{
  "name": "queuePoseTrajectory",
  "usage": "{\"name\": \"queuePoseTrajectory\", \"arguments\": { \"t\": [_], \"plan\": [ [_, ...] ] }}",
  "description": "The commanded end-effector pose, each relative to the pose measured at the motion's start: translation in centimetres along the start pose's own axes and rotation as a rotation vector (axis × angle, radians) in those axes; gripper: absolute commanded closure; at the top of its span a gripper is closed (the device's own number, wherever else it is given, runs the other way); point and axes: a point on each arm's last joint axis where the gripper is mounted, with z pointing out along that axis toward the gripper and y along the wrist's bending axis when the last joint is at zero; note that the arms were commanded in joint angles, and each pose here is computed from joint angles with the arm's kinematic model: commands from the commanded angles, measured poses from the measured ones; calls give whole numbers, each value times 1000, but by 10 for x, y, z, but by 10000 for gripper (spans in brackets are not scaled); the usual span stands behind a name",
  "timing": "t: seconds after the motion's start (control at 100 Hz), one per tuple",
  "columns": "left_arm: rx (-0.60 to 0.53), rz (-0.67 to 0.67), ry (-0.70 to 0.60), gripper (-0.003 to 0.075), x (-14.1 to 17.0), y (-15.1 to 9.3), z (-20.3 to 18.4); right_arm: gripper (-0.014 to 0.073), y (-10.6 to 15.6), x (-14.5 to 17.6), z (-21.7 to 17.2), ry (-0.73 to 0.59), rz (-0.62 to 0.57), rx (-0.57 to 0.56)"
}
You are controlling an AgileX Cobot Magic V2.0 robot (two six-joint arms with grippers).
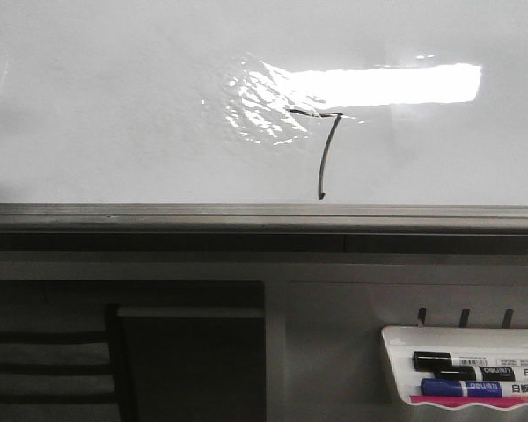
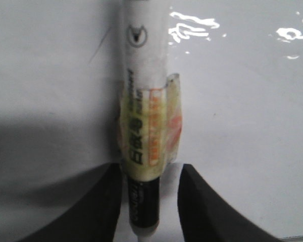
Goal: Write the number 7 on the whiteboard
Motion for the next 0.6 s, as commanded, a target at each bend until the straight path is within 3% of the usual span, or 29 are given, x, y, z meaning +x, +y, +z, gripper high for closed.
{"name": "queuePoseTrajectory", "arguments": {
  "t": [0.0,0.22,0.28,0.37,0.59],
  "plan": [
    [7,-13,-87,417,-20,-3,-12,251,-8,-11,-5,-76,36,67],
    [74,127,-102,428,-44,-19,-65,252,-11,-12,-6,-109,315,89],
    [80,156,-124,428,-46,-22,-83,254,-14,-9,-6,-87,452,118],
    [97,184,-154,428,-42,-27,-112,276,-18,-1,-7,-26,563,169],
    [83,266,-198,428,-26,-31,-157,389,-29,20,-12,148,641,323]
  ]
}}
